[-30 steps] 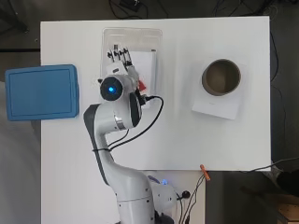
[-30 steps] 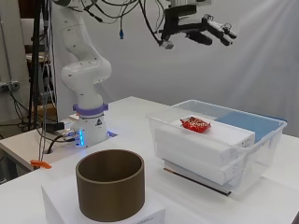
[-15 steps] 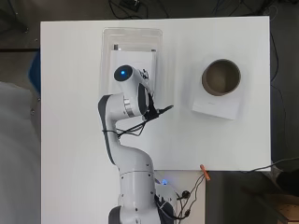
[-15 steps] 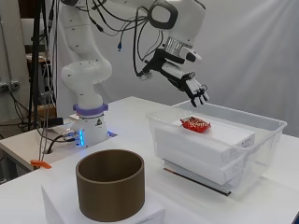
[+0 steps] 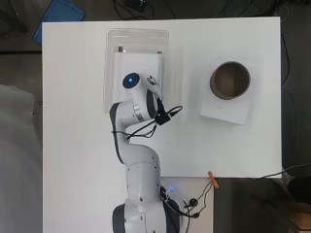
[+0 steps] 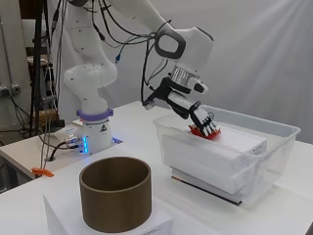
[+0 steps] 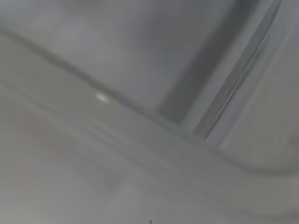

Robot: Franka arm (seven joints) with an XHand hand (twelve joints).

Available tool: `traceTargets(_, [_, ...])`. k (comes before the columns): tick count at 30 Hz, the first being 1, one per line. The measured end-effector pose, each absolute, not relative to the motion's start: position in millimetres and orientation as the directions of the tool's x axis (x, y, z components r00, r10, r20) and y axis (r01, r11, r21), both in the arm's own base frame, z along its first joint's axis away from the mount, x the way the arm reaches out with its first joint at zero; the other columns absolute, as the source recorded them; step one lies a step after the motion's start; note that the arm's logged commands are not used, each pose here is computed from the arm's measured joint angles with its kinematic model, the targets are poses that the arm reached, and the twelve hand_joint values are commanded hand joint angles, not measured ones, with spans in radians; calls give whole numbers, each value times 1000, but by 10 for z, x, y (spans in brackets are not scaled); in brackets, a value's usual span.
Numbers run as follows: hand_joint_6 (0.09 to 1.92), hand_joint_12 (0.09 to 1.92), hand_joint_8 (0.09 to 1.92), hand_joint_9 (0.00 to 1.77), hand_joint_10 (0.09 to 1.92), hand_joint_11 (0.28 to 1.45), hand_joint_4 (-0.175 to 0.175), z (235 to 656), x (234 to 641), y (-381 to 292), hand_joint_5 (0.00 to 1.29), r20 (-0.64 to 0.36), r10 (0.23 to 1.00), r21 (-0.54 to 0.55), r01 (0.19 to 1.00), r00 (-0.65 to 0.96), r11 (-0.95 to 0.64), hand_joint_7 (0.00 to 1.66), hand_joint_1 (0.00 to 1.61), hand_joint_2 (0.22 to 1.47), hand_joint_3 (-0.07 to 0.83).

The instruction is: Teleoperate dual arm-hand system to remove items from a box

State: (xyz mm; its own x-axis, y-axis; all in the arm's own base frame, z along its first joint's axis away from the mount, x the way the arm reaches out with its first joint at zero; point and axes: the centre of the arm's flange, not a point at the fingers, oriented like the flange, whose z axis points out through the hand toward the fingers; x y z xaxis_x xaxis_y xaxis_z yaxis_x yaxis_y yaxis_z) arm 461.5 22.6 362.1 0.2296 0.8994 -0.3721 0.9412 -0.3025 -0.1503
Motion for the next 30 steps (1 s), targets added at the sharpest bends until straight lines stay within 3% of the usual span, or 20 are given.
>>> traceTargets(1, [87, 87, 87, 407, 87, 476, -20, 3612, 4626, 235, 141, -379, 898, -157, 941, 224, -301, 277, 329, 871, 2])
traceTargets(2, [87, 87, 87, 483, 87, 505, -1, 3614, 4636, 241, 228, -389, 896, -167, 940, 215, -298, 346, 471, 899, 6])
traceTargets(4, [87, 87, 87, 684, 87, 593, 62, 3616, 4691, 238, 531, -417, 889, -218, 929, 189, -300, 546, 737, 1014, 13])
traceTargets(5, [372, 87, 345, 842, 87, 654, -20, 3578, 4743, 235, 715, -437, 884, -265, 914, 170, -306, 725, 940, 1056, 12])
traceTargets(6, [650, 87, 353, 959, 87, 702, 38, 3547, 4785, 232, 841, -449, 880, -305, 899, 155, -313, 821, 999, 1083, 8])
traceTargets(8, [898, 87, 155, 1069, 87, 756, 135, 3525, 4875, 229, 950, -467, 875, -375, 868, 127, -326, 934, 1016, 1105, 2])
traceTargets(10, [1121, 87, 636, 1049, 634, 837, -62, 3524, 4908, 228, 921, -461, 882, -414, 854, 101, -314, 896, 1238, 1123, -8])
traceTargets(11, [1173, 153, 773, 1042, 831, 843, -117, 3526, 4894, 233, 895, -441, 893, -421, 858, 88, -293, 887, 1298, 1126, -6])
traceTargets(12, [1180, 398, 849, 1033, 976, 793, -147, 3536, 4844, 287, 870, -399, 915, -421, 875, 58, -239, 890, 1332, 1126, 0])
traceTargets(14, [1192, 833, 914, 1018, 1119, 667, -170, 3570, 4726, 375, 825, -342, 940, -395, 908, 0, -144, 897, 1356, 1133, 1])
traceTargets(15, [1198, 941, 925, 1013, 1147, 633, -173, 3621, 4689, 404, 813, -327, 945, -372, 921, -11, -118, 898, 1359, 1136, 0])
traceTargets(16, [1176, 1040, 896, 1034, 1134, 622, -136, 3770, 4660, 443, 820, -306, 952, -329, 940, -16, -90, 927, 1358, 1129, -2])
traceTargets(18, [1146, 1217, 949, 1121, 895, 621, -55, 4242, 4749, 502, 831, -271, 962, -210, 976, -6, -53, 1001, 1259, 1137, 0])
traceTargets(19, [1086, 1354, 1006, 1148, 972, 651, -70, 4563, 4816, 527, 847, -252, 968, -128, 991, 0, -34, 1018, 1242, 1138, 1])
traceTargets(21, [951, 1645, 1234, 1129, 1434, 742, -141, 5100, 4852, 525, 869, -224, 974, 0, 1000, 10, -10, 965, 1237, 1156, 2])
traceTargets(22, [1019, 1732, 1258, 1130, 1605, 777, -158, 5314, 4830, 490, 862, -216, 976, 53, 999, 22, -11, 925, 1232, 1165, 3])
traceTargets(24, [1115, 1839, 1517, 1179, 1827, 852, 56, 5691, 4734, 271, 862, -202, 977, 153, 988, 65, -34, 938, 1061, 1171, 2])
traceTargets(25, [1137, 1868, 1629, 1209, 1875, 884, 115, 5790, 4691, 114, 862, -202, 976, 181, 982, 88, -51, 946, 1015, 1172, 1])
traceTargets(27, [1154, 1900, 1767, 1255, 1911, 934, 162, 5820, 4635, -268, 863, -201, 968, 204, 973, 152, -110, 963, 978, 1173, 0])
traceTargets(30, [1166, 1916, 1821, 1276, 1920, 969, 175, 5714, 4533, -899, 859, -210, 945, 208, 956, 251, -208, 969, 966, 1175, 1])
